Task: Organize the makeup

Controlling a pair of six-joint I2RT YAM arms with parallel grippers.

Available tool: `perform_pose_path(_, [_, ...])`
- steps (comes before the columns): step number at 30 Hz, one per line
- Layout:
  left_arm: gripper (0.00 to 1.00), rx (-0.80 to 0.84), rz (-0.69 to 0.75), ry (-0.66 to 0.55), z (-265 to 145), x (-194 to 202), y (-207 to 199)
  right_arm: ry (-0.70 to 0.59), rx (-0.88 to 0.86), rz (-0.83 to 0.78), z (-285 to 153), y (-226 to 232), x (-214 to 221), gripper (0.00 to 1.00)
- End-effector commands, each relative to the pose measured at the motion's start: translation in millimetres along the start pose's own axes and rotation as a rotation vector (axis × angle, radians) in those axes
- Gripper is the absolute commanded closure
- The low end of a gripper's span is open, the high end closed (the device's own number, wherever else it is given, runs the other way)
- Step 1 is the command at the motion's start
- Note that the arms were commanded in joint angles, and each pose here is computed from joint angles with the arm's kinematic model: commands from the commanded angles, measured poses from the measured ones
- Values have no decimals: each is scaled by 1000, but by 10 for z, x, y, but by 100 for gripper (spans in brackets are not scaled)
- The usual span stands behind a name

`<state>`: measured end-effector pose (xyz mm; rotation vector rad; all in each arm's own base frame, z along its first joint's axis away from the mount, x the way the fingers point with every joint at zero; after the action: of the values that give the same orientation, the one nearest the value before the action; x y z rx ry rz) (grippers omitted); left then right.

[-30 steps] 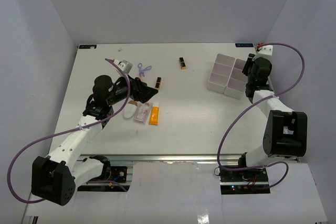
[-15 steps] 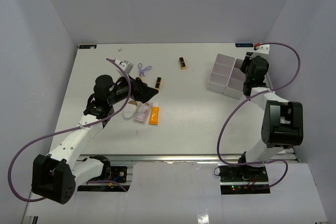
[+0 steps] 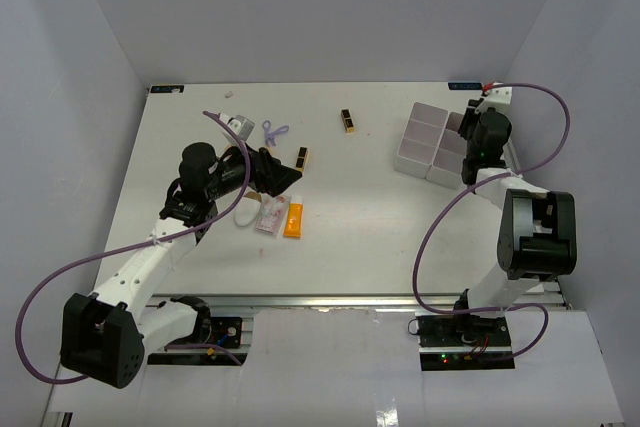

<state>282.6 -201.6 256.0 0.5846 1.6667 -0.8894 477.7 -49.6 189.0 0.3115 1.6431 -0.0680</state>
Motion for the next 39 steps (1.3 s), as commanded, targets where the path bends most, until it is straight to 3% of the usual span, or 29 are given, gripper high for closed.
perform_pose_path(1, [2, 2, 12, -3, 3, -22, -11, -133, 2, -3, -42, -18, -330, 79])
perform_pose_path(8, [2, -5, 18, -4, -1, -24, -1, -130, 2, 4, -39, -20, -299, 77])
perform_pose_path(18, [2, -7, 14, 2, 6, -7, 13, -98, -6, 14, -80, -27, -158, 65])
perform_pose_path(24, [2, -5, 14, 2, 7, -6, 7, -75, -22, 16, -163, -25, -93, 51])
perform_pose_path(39, [2, -7, 19, -2, -4, -20, 6, -67, -94, 37, -461, 19, -382, 34])
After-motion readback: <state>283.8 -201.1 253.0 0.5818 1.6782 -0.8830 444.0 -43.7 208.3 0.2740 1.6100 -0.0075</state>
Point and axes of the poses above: each gripper's point midway between its finger pads, its own z axis out along the fingers, its own y axis along the line the jaws close on, x = y × z, the point moved 2 cm from there along -z, back along the fingers, and after that the axes turned 11 degrees about z, right-handed, at the moved point
